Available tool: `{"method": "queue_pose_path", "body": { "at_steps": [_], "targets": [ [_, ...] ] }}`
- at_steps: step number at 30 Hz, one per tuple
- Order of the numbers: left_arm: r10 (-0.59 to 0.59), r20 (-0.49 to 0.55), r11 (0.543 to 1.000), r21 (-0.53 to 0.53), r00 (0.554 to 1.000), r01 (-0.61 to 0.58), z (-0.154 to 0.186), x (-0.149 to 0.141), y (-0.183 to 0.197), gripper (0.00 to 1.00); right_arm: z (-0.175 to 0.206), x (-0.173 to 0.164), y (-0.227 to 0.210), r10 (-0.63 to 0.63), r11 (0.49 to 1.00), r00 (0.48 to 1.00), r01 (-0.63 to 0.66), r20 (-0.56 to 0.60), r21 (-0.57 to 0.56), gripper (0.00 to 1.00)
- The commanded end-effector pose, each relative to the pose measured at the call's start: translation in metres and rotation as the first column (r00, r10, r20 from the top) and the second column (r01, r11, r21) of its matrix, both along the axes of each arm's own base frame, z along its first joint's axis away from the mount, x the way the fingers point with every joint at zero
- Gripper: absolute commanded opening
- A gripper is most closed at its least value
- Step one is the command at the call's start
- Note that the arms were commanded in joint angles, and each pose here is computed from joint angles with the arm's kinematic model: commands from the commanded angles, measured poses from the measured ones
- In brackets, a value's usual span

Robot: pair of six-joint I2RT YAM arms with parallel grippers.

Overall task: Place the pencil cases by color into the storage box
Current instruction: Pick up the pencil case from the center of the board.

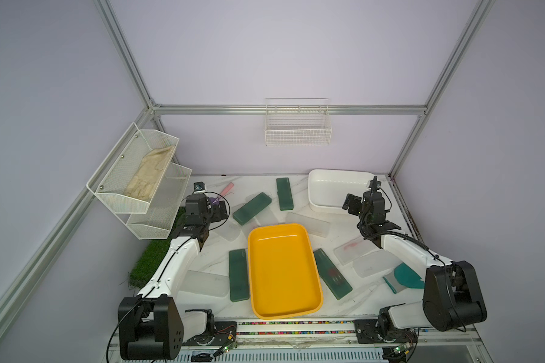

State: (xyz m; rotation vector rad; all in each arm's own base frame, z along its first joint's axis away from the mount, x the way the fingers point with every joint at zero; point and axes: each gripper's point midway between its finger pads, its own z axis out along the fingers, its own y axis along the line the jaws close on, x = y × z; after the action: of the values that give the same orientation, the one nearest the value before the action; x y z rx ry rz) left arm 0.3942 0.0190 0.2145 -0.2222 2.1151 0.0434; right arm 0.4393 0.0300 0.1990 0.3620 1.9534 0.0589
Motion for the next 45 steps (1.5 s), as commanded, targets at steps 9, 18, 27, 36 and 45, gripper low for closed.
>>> {"method": "queue_pose_path", "body": {
  "at_steps": [9,18,27,36,45],
  "targets": [
    [-0.233,-0.059,0.966,-0.133,0.971,0.223,0.021,-0.029,-0.092,1.0,-0.01,-0.018,0.085,0.18,0.981,0.972,-0.166,-0.151,0.1,0.97],
    [-0.405,-0.069,0.908,-0.144,0.912,0.392,0.016,-0.058,-0.168,1.0,-0.029,-0.041,0.091,0.122,0.988,0.951,-0.088,-0.284,0.128,0.97],
    [-0.516,-0.08,0.855,-0.108,0.853,0.507,0.014,-0.079,-0.211,1.0,-0.041,-0.068,0.085,0.113,0.984,0.927,-0.055,-0.357,0.168,0.97],
    [-0.623,-0.071,0.782,-0.094,0.779,0.616,0.02,-0.099,-0.247,1.0,-0.066,-0.079,0.084,0.073,0.97,0.891,0.041,-0.448,0.239,0.97],
    [-0.69,-0.075,0.723,-0.107,0.72,0.682,0.02,-0.116,-0.266,1.0,-0.089,-0.086,0.047,-0.003,0.915,0.839,0.222,-0.545,0.337,0.97]
  ]
}}
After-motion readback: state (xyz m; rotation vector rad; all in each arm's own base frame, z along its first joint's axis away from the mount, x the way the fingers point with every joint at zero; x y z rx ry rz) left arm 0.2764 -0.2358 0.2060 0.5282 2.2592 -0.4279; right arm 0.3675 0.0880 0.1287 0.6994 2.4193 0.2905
